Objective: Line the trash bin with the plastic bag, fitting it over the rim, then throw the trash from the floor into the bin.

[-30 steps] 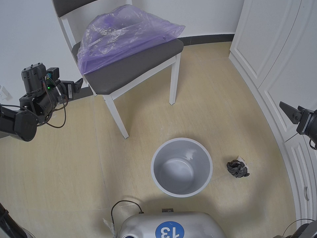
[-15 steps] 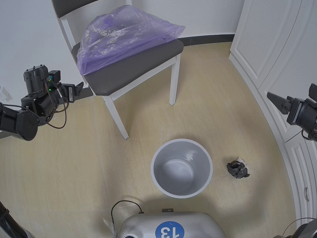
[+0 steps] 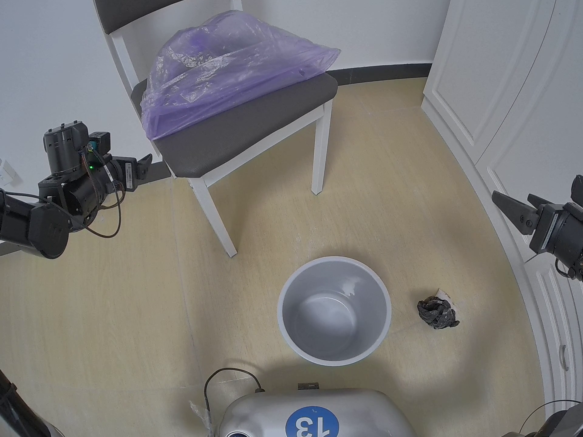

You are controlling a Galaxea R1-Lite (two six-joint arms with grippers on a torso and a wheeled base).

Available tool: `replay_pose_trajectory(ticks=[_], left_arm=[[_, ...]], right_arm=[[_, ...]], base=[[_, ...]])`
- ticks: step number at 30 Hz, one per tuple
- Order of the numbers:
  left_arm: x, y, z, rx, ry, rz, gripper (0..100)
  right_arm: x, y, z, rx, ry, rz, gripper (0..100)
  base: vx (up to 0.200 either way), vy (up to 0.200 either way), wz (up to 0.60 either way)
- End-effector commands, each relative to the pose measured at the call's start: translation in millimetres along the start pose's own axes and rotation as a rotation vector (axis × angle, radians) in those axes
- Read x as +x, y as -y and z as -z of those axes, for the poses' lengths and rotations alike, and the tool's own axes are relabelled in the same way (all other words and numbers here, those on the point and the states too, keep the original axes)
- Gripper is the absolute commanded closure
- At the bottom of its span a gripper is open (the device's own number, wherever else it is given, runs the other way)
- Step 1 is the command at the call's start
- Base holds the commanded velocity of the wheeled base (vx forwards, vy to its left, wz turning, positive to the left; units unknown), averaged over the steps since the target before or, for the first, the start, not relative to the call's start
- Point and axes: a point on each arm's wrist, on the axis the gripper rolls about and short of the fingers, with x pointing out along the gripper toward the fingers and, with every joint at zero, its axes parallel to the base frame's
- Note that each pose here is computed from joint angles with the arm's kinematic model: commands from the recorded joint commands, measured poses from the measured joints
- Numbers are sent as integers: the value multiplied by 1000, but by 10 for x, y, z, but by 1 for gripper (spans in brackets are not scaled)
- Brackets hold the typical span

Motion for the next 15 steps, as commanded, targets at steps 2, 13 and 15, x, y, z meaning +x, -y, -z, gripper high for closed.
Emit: replay_pose_trajectory(ticks=[2,13,15], left_arm=[[8,14,-24,4,8,3,0],[129,77,-25,58,14,14,0],[173,87,-13,58,13,16,0]], right_arm=[[-50,0,-44,2,25,-4,0],[-43,1,-34,1,19,-1,0],[-43,-1,-33,1,19,-3,0]], base=[[0,0,0],[0,0,0],[0,0,0]])
